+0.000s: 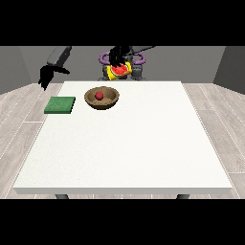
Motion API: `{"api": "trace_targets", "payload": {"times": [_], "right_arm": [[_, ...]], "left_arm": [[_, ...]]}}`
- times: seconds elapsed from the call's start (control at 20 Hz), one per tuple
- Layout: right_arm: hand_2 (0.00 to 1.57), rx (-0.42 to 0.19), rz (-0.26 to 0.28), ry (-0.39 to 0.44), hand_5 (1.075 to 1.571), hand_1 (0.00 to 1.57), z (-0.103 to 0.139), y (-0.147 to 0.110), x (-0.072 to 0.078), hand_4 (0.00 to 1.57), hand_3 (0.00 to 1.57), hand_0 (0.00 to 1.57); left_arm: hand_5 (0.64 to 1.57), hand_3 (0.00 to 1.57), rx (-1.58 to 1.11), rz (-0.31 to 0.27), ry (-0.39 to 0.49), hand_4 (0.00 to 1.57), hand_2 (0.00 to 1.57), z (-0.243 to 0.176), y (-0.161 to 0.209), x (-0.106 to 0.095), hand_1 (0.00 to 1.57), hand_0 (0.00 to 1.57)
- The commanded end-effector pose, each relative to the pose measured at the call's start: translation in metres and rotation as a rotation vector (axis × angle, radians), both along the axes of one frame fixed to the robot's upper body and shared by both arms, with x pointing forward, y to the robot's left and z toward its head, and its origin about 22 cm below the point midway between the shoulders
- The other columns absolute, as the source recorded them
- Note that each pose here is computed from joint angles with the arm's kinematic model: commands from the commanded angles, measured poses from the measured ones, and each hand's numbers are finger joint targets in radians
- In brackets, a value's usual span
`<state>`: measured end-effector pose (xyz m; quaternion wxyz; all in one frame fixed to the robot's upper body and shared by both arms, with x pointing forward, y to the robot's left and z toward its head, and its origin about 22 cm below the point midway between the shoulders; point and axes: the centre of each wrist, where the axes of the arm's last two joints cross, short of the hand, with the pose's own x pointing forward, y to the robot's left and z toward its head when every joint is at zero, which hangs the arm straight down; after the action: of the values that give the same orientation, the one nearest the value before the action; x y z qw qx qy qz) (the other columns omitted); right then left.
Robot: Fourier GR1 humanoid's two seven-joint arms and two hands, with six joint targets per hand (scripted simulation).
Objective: Pick the cup and pour the ball into the bowl, then pick the bowl and place it on the pad
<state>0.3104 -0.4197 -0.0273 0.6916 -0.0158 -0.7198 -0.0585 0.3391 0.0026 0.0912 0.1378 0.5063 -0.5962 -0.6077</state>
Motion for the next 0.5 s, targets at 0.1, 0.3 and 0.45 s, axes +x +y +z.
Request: {"api": "trace_targets", "payload": {"times": [0.1, 0.3, 0.45], "right_arm": [[0.00, 0.030, -0.045, 0.014, 1.556, 0.00, -0.004, 0.000, -0.004, 0.46, 0.00, 0.00], [0.00, 0.024, -0.074, -0.006, 1.557, 0.00, 0.008, 0.003, 0.007, 0.47, 0.00, 0.00], [0.00, 0.034, -0.066, -0.030, 1.561, 0.00, -0.002, 0.020, 0.009, 0.24, 0.00, 0.00]], "left_arm": [[1.565, 1.57, -0.457, 0.109, 0.016, 1.00, 1.57, 0.019, 0.071, 0.025, 0.41, 0.41], [1.565, 1.55, -0.694, 0.135, 0.127, 0.88, 1.57, 0.012, 0.116, 0.033, 0.49, 0.49], [1.564, 1.53, -0.956, 0.062, 0.259, 1.00, 1.57, 0.020, 0.114, 0.033, 1.29, 1.29]]}}
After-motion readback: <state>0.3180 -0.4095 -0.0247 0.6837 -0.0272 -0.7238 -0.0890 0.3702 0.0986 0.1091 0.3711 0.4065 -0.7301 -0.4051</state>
